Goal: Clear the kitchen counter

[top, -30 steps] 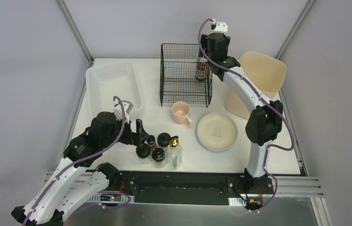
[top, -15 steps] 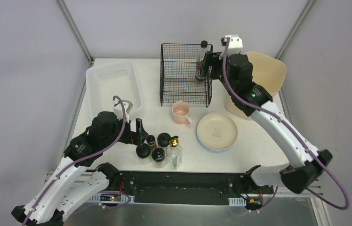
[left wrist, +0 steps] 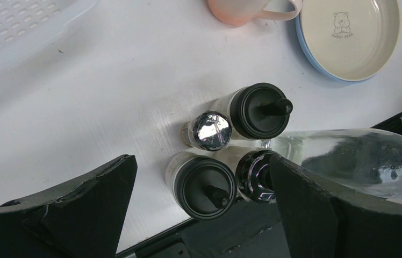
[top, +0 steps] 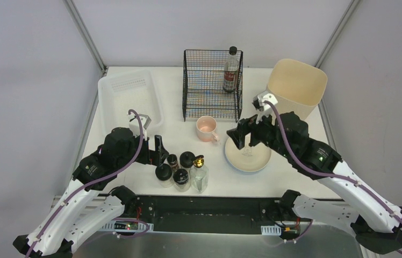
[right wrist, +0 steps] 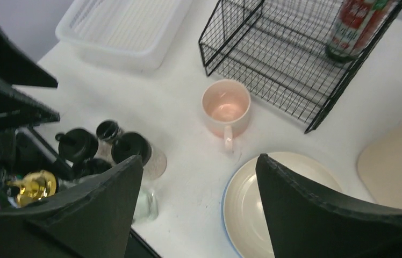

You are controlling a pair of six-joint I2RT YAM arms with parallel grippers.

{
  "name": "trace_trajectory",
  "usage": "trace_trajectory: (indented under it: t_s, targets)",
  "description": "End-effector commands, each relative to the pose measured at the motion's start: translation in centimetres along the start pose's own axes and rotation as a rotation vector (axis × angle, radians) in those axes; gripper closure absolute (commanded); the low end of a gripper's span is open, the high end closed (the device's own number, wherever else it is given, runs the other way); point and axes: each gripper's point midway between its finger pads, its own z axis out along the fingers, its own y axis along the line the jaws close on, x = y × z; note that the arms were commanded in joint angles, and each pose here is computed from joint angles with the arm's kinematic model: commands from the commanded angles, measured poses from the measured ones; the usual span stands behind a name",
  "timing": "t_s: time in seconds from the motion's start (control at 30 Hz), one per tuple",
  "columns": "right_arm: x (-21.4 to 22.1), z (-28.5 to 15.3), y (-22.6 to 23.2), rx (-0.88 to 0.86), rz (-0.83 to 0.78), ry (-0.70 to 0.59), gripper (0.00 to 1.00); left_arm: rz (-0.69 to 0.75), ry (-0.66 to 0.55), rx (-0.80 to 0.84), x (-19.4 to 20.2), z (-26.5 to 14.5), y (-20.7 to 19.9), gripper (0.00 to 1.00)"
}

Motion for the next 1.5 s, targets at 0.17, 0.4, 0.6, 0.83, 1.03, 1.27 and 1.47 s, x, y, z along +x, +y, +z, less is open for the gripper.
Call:
trace_trajectory:
  t_s: [0.17, 0.4, 0.6, 0.83, 1.03, 1.27, 1.47]
  targets:
    - [8.1, -2.9, 6.0, -0.355, -0.085, 0.204, 0.1, -0.002, -0.009, -0.032, 0.0, 0.0, 0.7, 0.0]
    - [9.9, -2.1, 9.7, -0.469, -0.17, 0.176, 0.11, -0.002, -0.003, -0.032, 0.0, 0.1, 0.7, 0.0]
    - [10.4, -1.0, 12.0, -0.517, -0.22, 0.137, 0.11, 0.0, 0.003, -0.024, 0.1, 0.1, 0.5, 0.0]
    - [9.4, 0.6, 13.5, -0.509, -0.243, 0.05, 0.11, 0.0, 0.007, -0.021, 0.1, 0.2, 0.5, 0.0]
    - [9.1, 1.8, 14.4, -0.503, -0.254, 0.01, 0.11, 0.005, 0.014, -0.022, 0.2, 0.3, 0.5, 0.0]
    - [8.9, 2.5, 15.2, -0.506, -0.253, -0.016, 0.15, 0.004, 0.019, -0.021, 0.3, 0.4, 0.5, 0.0]
    - [9.1, 2.7, 15.3, -0.507, -0.263, -0.007, 0.28, 0.004, 0.026, -0.019, 0.4, 0.5, 0.4, 0.0]
